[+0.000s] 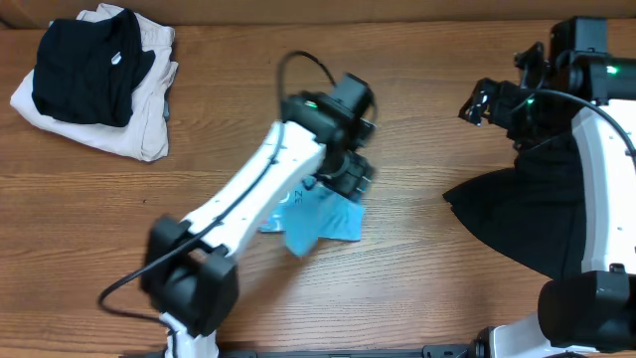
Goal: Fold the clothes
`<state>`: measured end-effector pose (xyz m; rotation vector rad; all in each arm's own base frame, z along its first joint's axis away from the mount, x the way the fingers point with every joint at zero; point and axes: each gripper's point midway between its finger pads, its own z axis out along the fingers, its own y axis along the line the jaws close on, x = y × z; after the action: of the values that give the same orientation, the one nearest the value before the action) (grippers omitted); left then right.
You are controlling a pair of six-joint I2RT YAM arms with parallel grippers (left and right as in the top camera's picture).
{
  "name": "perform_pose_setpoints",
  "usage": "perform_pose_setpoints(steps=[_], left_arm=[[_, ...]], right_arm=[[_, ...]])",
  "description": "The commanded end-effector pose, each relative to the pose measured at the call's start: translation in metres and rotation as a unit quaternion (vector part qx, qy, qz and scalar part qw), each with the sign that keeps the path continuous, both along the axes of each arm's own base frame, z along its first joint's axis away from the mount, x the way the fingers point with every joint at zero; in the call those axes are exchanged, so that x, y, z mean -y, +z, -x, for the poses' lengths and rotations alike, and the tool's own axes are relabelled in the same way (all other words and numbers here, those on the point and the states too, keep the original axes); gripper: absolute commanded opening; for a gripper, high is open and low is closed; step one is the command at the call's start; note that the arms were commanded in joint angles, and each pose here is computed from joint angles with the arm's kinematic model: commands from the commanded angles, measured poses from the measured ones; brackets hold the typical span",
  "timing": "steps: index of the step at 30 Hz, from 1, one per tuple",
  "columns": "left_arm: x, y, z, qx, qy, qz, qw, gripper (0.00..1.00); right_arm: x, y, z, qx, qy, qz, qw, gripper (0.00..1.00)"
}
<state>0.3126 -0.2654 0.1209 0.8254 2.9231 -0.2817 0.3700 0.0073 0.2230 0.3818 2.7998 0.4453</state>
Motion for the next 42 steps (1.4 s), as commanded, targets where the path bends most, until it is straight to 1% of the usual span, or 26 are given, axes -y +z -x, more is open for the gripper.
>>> perform_pose_setpoints(steps=[1, 3, 6, 10, 14, 15, 17, 19, 26, 32, 37, 42], left_arm=[[0.016, -0.013, 0.002, -0.023, 0.01, 0.015, 1.0, 1.0], [0.013, -0.01, -0.004, -0.021, 0.035, 0.02, 0.999, 1.0], [-0.001, 0.013, -0.023, -0.006, 0.073, 0.035, 0.997, 1.0], [-0.031, 0.068, -0.058, 0.045, 0.123, 0.069, 0.989, 1.0], [-0.08, 0.125, -0.097, 0.119, 0.185, 0.097, 0.971, 1.0], [-0.093, 0.134, -0.105, 0.131, 0.201, 0.101, 0.965, 1.0], [-0.118, 0.144, -0.118, 0.147, 0.23, 0.104, 0.956, 1.0], [-0.146, 0.143, -0.126, 0.148, 0.26, 0.098, 0.949, 1.0], [-0.207, 0.129, -0.126, 0.129, 0.325, 0.055, 0.935, 1.0], [-0.225, 0.127, -0.124, 0.126, 0.343, 0.04, 0.93, 1.0], [-0.225, 0.126, -0.124, 0.126, 0.34, 0.038, 0.931, 1.0], [-0.229, 0.125, -0.122, 0.126, 0.342, 0.029, 0.931, 1.0]], right_arm=[[0.0, 0.017, 0.0, 0.027, 0.012, 0.007, 1.0, 1.0], [0.0, 0.017, 0.001, 0.026, 0.012, 0.007, 1.0, 1.0], [0.0, 0.017, 0.001, 0.026, 0.012, 0.007, 1.0, 1.0], [-0.013, 0.018, 0.001, 0.028, 0.027, -0.017, 0.999, 1.0], [-0.036, 0.013, 0.004, 0.021, 0.059, -0.024, 0.998, 1.0], [-0.046, 0.01, 0.006, 0.018, 0.072, -0.023, 0.997, 0.98], [-0.068, 0.006, 0.009, 0.015, 0.104, -0.017, 0.994, 0.88], [-0.099, -0.002, 0.011, 0.016, 0.139, -0.003, 0.99, 0.82], [-0.185, -0.04, 0.022, 0.018, 0.17, 0.065, 0.983, 0.82], [-0.242, -0.078, 0.026, 0.039, 0.197, 0.127, 0.971, 0.78], [-0.263, -0.117, 0.03, 0.018, 0.223, 0.152, 0.963, 0.73], [-0.255, -0.158, 0.037, -0.035, 0.23, 0.187, 0.954, 0.67]])
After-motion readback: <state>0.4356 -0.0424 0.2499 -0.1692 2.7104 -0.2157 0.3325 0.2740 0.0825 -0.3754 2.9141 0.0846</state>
